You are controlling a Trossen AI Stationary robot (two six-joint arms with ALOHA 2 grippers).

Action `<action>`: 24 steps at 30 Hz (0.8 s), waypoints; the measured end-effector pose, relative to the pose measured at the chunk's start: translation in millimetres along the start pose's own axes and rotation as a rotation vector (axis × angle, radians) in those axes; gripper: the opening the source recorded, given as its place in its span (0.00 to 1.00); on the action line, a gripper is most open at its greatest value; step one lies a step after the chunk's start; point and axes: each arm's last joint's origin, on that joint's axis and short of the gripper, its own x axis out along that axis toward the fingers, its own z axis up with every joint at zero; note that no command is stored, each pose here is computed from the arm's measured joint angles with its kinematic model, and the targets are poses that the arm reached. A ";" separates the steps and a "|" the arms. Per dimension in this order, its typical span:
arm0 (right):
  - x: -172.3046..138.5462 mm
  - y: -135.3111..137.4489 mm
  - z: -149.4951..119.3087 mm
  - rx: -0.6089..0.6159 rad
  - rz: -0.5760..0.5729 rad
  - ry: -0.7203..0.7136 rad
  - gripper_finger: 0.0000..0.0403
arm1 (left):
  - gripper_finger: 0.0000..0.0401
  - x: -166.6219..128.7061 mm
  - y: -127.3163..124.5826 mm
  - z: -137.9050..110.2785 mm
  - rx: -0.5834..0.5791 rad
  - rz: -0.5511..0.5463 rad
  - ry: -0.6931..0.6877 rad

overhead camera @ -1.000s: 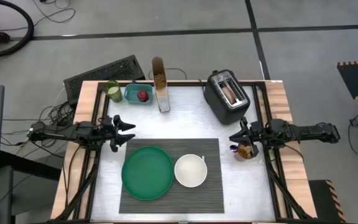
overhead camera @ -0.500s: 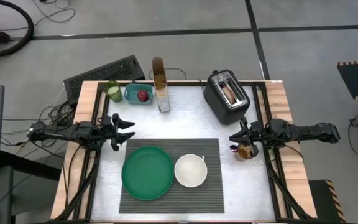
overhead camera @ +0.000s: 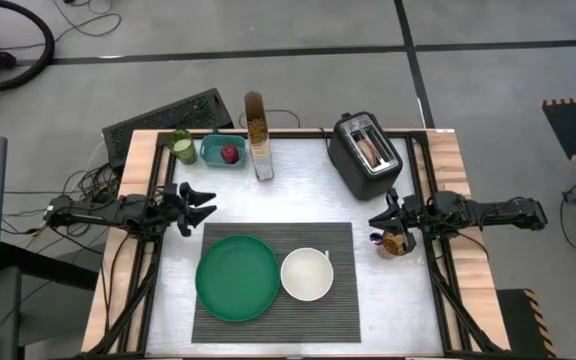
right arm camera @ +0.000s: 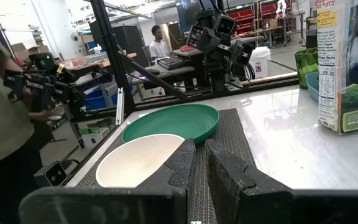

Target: Arrange a breakfast setting

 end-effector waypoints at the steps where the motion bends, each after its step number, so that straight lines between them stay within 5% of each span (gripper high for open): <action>1: 0.0 0.0 -0.1 0.000 0.000 0.001 0.17 | 0.64 0.1 0.1 -0.5 -0.020 -0.001 0.006; 6: 0.0 -0.1 -0.1 0.000 -0.001 0.000 0.17 | 0.64 0.4 -0.4 -0.5 -0.129 -0.009 0.011; 11: 0.0 -0.1 0.0 -0.010 -0.001 0.000 0.17 | 0.65 0.7 2.2 2.9 -0.298 0.096 -0.089; 16: 0.0 -0.1 0.0 -0.041 -0.001 -0.001 0.17 | 0.69 -2.4 -13.3 30.8 -0.552 -0.139 -0.309; 20: 0.0 0.0 0.3 -0.042 -0.001 -0.003 0.17 | 0.77 -13.8 -32.2 74.5 -0.485 -0.284 -0.569; 24: 0.0 0.0 0.4 -0.044 -0.001 -0.004 0.17 | 0.81 -15.0 -56.3 117.6 -0.384 -0.312 -0.656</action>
